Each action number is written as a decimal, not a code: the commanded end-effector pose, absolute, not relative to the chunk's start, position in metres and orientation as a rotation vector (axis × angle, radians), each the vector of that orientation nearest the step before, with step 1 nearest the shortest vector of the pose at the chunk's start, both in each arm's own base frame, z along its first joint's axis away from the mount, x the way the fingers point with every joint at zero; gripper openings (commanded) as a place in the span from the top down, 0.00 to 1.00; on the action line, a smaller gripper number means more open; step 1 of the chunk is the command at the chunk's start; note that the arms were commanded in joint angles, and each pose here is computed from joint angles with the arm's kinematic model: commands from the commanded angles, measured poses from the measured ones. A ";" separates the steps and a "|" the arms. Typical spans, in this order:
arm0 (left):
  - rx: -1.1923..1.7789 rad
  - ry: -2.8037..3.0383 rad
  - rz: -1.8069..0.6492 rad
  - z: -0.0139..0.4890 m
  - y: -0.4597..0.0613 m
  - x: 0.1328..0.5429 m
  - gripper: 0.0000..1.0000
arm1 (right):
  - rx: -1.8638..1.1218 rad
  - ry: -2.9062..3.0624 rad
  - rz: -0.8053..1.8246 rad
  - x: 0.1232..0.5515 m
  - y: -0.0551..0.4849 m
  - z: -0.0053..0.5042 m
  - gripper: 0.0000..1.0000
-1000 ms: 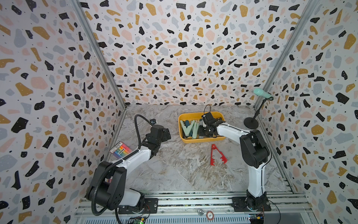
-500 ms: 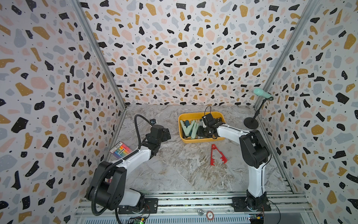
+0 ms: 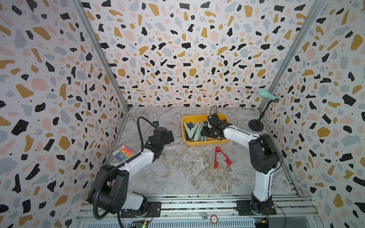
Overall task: Put the pruning pliers into the storage box
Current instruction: Place the pruning pliers in the storage box, then pick up the pruning pliers from the center of the board.
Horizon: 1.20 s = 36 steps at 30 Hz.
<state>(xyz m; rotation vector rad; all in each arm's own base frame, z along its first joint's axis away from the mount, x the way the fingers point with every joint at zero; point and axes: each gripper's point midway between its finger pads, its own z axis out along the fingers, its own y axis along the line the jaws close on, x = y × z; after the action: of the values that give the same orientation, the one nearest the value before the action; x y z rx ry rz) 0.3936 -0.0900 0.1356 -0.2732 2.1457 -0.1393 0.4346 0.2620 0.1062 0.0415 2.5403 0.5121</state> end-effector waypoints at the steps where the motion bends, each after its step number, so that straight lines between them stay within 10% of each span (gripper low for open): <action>1: -0.257 2.089 -0.165 0.152 -0.090 0.394 0.01 | 0.037 2.471 0.410 0.424 0.238 0.145 0.39; 19: -0.283 2.079 -0.189 0.152 -0.092 0.398 0.01 | -0.307 2.630 0.101 0.298 0.150 0.081 0.64; 36: -0.293 2.082 -0.185 0.155 -0.090 0.396 0.01 | -0.268 2.739 0.254 0.276 0.139 0.030 0.80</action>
<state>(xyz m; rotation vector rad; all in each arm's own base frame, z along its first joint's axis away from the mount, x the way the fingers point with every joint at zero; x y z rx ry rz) 0.3917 -0.0924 0.1428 -0.2727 2.1201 -0.1760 0.2737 0.1347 0.0316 -0.2592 2.7478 0.1964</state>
